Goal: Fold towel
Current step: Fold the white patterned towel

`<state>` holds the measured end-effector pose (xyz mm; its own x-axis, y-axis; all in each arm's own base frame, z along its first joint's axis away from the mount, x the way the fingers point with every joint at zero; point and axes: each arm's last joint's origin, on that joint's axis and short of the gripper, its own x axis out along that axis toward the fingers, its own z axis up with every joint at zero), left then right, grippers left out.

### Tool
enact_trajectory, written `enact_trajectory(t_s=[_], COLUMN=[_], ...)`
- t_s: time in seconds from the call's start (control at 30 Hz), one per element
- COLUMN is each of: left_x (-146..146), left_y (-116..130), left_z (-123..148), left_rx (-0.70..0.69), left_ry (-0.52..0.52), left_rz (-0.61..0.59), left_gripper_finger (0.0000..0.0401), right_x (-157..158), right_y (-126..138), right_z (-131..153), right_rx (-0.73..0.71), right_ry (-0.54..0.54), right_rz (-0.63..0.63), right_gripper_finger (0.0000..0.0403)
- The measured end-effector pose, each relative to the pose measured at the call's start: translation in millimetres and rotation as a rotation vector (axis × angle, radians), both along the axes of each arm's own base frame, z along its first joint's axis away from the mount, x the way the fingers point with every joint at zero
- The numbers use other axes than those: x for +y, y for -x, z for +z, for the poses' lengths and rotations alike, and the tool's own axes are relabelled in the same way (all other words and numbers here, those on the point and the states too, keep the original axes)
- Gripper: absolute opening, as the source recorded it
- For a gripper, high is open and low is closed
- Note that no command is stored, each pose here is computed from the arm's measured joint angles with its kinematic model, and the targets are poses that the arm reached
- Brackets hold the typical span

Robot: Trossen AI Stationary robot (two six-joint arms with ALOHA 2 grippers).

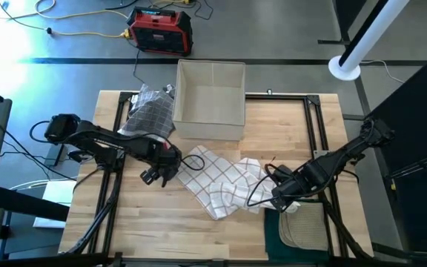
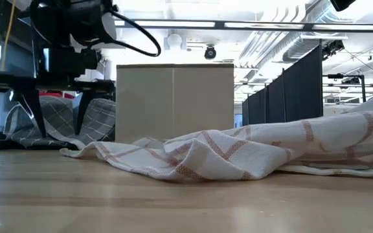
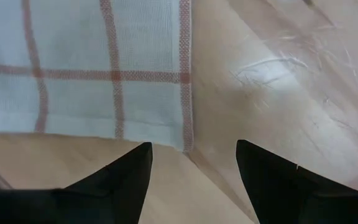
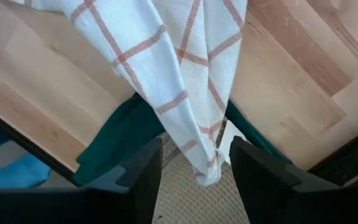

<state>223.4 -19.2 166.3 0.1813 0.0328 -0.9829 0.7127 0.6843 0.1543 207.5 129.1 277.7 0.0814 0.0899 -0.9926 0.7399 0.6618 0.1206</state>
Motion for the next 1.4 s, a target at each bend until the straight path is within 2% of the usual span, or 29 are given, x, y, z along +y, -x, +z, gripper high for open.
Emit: enact_trajectory(t_s=[0.2,0.33,0.47,0.63,0.67,0.8,0.97,1.2,1.4], left_x=[0.6,4.9,9.6,12.6,12.8,13.0,12.4,12.2,12.1], left_y=[-10.6,-14.7,-15.9,-16.2,-16.7,-11.9,0.8,20.8,26.5], left_z=[-21.2,-35.1,-41.4,-37.8,-34.6,-16.8,19.5,63.0,72.4], left_rx=[0.052,0.117,0.148,0.108,0.098,0.119,0.101,-0.06,-0.111], left_ry=[-0.048,-0.061,-0.048,-0.032,-0.025,-0.014,0.034,0.166,0.227], left_rz=[-0.052,-0.006,0.106,0.263,0.305,0.494,0.713,0.867,0.955], left_gripper_finger=[0.0227,0.0208,0.0148,0.0026,0.0016,0.0015,0.0013,0.0012,0.0012], right_x=[0.0,0.6,1.9,1.4,1.0,-0.2,-3.1,-19.8,-31.7], right_y=[-1.2,-2.4,-4.5,-5.8,-6.2,-8.7,-17.5,-44.7,-85.4], right_z=[0.0,0.2,0.4,0.5,0.5,0.8,2.3,6.3,1.5], right_rx=[-0.02,-0.033,-0.055,-0.082,-0.088,-0.124,-0.213,-0.413,-0.592], right_ry=[0.015,0.009,-0.003,0.024,0.032,0.064,0.103,0.238,0.335], right_rz=[0.0,0.001,0.0,0.0,0.003,0.021,0.111,0.278,0.437], right_gripper_finger=[0.0174,0.0174,0.0174,0.0174,0.0174,0.0174,0.0174,0.0174,0.0174])
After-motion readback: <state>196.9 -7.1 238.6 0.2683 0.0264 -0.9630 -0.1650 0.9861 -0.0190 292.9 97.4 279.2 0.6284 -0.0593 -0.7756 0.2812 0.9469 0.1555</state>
